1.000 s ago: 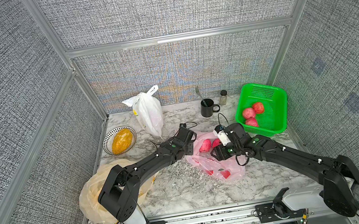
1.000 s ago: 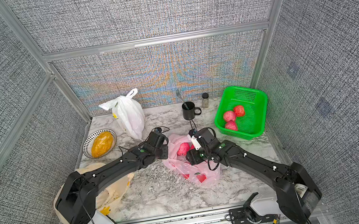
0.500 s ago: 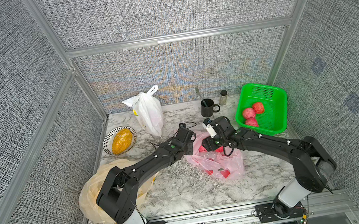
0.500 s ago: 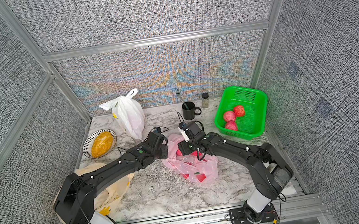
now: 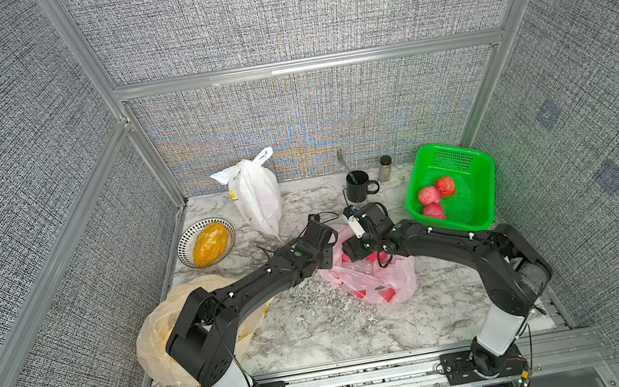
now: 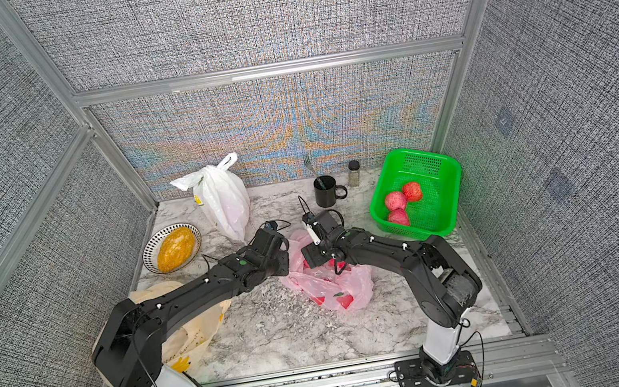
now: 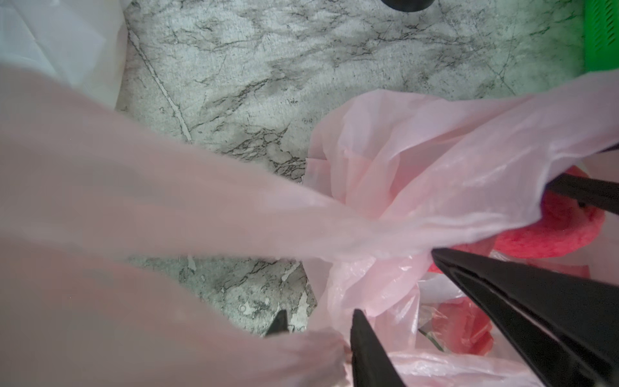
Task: Untie the knot of a plastic bag & take out the apple
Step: Pick up the apple from the plastic bag.
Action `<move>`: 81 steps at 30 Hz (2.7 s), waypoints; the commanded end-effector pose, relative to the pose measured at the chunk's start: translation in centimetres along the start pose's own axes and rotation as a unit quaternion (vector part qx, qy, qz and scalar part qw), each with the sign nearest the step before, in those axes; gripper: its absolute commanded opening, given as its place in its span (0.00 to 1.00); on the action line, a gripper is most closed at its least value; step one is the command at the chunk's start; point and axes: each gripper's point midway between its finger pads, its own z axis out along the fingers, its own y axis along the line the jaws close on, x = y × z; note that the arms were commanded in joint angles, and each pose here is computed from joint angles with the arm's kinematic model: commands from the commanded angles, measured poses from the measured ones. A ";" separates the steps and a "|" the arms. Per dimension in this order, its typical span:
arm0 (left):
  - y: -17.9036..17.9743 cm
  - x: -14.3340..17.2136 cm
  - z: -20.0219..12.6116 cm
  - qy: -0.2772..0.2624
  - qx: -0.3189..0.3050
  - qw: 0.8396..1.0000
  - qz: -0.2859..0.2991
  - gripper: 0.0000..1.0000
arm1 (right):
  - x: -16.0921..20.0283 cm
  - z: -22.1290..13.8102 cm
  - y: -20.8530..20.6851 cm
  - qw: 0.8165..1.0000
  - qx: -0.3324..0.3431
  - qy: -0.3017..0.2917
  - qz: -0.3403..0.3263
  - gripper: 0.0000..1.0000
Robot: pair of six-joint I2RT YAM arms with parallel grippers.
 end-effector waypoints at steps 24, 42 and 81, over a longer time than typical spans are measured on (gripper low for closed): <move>-0.2 -0.5 -0.1 -0.003 0.001 1.000 -0.001 0.34 | -0.4 3.6 0.8 1.000 -0.017 -0.002 -0.017 0.90; -0.1 -0.4 0.0 -0.001 -0.001 1.000 -0.002 0.34 | -0.5 0.3 1.6 0.999 -0.045 -0.012 -0.014 0.52; 0.1 -0.4 -0.1 -0.006 -0.002 1.000 -0.002 0.34 | 2.3 -11.3 9.6 0.951 -0.308 0.008 -0.031 0.57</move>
